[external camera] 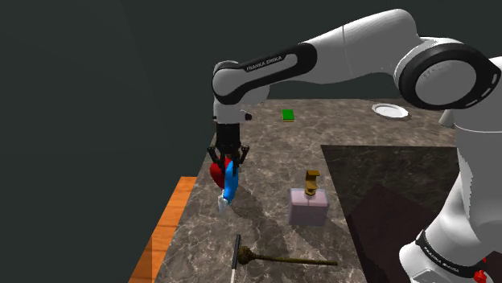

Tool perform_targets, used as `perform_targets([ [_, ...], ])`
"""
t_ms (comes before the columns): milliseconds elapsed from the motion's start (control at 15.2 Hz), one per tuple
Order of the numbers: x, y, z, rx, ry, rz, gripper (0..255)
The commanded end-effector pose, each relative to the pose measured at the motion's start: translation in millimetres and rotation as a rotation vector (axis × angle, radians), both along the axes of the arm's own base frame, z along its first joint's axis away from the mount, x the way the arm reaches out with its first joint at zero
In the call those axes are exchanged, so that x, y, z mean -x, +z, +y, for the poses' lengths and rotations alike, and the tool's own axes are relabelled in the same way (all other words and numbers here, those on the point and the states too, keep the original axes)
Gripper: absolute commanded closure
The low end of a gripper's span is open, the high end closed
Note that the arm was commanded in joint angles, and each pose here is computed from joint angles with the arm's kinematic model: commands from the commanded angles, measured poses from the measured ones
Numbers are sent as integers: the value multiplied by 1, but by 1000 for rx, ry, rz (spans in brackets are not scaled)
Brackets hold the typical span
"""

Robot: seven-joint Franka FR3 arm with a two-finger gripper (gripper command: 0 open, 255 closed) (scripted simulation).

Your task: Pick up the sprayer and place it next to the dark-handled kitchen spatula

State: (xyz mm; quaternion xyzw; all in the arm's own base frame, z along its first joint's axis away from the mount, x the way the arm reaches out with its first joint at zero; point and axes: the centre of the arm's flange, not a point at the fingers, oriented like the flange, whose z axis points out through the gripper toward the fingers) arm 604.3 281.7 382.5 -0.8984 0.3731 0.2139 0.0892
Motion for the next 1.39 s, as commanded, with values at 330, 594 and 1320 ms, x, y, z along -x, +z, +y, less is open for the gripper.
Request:
perform_targets([
  [330,21,1,91,0,-1,0,255],
  [594,32,1,142,0,-1,0,255],
  [1320,43,-35,192,0,-1,0,255],
])
